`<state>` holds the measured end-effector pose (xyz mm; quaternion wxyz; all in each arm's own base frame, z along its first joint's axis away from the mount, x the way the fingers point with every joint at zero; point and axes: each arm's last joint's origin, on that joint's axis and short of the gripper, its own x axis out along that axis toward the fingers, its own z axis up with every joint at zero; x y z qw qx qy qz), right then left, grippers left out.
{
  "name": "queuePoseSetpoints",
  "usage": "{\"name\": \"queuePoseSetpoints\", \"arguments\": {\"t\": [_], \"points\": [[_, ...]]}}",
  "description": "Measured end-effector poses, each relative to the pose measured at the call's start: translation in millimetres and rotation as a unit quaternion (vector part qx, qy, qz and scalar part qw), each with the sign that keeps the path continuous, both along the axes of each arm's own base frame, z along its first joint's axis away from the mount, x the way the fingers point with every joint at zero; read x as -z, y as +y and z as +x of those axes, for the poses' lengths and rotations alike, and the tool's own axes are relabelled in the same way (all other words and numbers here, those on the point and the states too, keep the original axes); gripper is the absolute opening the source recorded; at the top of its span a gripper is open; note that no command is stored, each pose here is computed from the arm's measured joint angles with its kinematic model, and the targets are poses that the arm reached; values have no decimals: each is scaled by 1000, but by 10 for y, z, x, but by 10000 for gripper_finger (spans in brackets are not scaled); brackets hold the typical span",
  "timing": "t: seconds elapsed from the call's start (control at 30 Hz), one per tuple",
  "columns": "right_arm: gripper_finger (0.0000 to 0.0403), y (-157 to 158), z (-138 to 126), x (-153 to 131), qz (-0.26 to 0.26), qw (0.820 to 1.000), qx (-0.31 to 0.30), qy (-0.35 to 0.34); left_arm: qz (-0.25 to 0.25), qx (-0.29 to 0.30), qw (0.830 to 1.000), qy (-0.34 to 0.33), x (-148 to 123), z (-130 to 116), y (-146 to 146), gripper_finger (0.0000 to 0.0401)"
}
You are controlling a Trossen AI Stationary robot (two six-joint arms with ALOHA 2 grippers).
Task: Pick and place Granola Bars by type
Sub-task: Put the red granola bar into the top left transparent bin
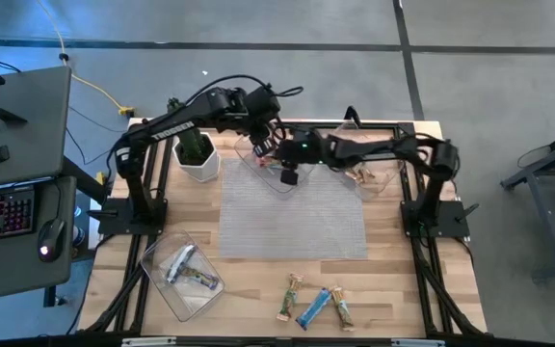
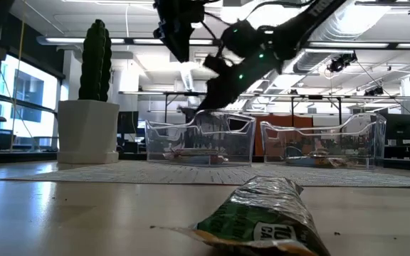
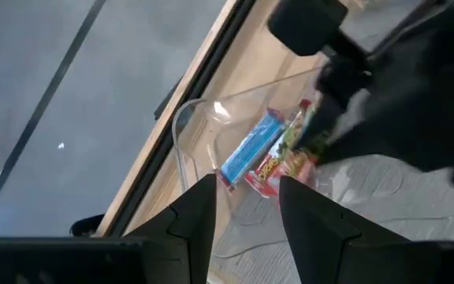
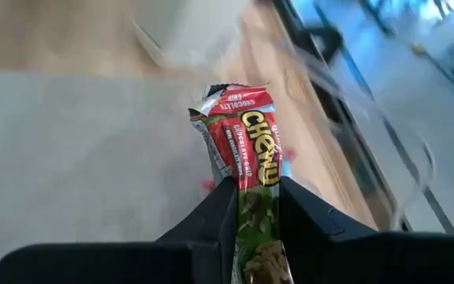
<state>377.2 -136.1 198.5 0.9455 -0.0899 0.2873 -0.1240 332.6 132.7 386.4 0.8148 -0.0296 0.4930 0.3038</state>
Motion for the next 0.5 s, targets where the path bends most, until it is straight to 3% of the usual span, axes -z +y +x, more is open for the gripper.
{"name": "queuePoseSetpoints", "arguments": {"t": [0.17, 0.27, 0.5], "points": [[71, -59, 141, 143, 5, 997, 32, 74, -5, 0, 1000, 15, 16, -22, -11, 133], [75, -100, 166, 167, 11, 996, 40, 77, -6, -2, 1000, 15, 17, -24, -12, 133], [130, -104, 167, 153, -16, 996, 36, 86, -7, -3, 1000, 12, 12, -23, -12, 133]]}}
